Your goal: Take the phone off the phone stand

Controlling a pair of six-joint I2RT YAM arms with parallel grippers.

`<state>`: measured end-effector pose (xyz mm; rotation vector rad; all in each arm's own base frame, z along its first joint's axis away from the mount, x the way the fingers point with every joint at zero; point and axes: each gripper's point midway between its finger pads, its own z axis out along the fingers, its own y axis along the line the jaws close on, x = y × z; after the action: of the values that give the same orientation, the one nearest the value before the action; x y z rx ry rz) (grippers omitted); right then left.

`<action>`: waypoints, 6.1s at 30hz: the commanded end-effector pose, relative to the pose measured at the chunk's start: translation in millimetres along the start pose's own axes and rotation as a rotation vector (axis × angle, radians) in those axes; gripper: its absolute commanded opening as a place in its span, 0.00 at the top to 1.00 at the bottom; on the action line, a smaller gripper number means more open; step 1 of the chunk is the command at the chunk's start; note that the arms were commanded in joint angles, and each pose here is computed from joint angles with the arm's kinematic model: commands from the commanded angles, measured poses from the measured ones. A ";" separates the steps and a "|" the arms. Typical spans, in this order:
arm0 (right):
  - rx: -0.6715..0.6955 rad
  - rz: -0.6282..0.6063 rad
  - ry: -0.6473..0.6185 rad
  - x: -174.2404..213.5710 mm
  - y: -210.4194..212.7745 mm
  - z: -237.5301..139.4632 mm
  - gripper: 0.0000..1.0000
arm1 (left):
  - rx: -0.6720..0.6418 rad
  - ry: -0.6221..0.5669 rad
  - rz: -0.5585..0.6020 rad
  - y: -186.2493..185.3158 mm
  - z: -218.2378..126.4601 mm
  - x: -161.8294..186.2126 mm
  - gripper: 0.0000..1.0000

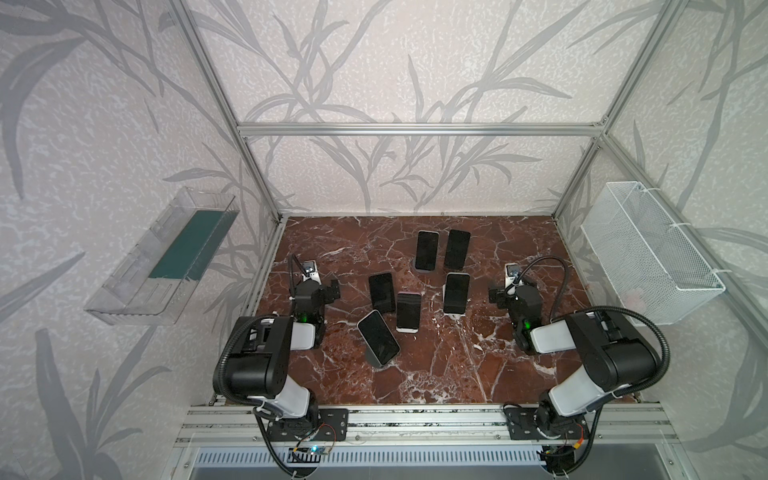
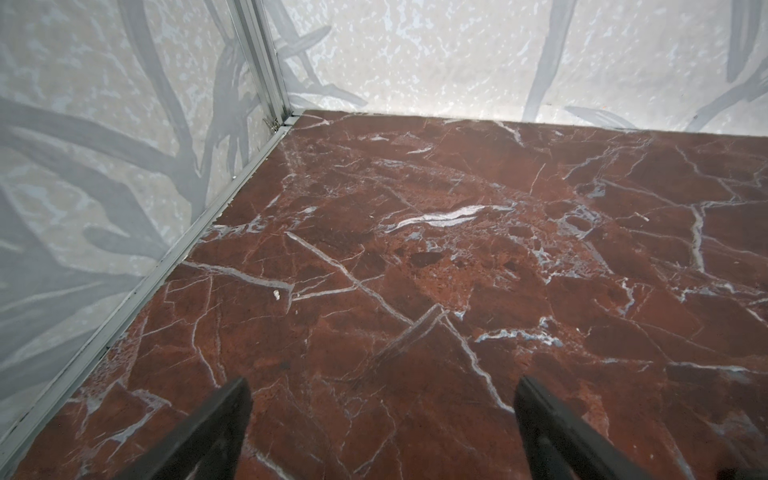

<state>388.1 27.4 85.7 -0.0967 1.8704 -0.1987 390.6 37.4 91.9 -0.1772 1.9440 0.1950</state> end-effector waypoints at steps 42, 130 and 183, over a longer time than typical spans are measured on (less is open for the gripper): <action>-0.121 0.602 0.322 -130.4 -41.8 -67.4 0.01 | 0.670 0.055 -0.814 -64.2 -39.9 -247.3 0.01; -0.927 -0.175 0.330 -118.1 380.5 -237.8 0.01 | 0.417 0.211 -0.902 -53.3 -46.8 -161.2 0.06; -0.807 -0.120 0.340 -84.4 417.4 -200.6 0.10 | 0.414 0.255 -0.941 -51.8 -35.0 -150.4 0.08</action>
<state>240.4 461.3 144.9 -0.7742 2.1878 0.4676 425.3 -17.2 236.6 -0.8316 1.9195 -0.8541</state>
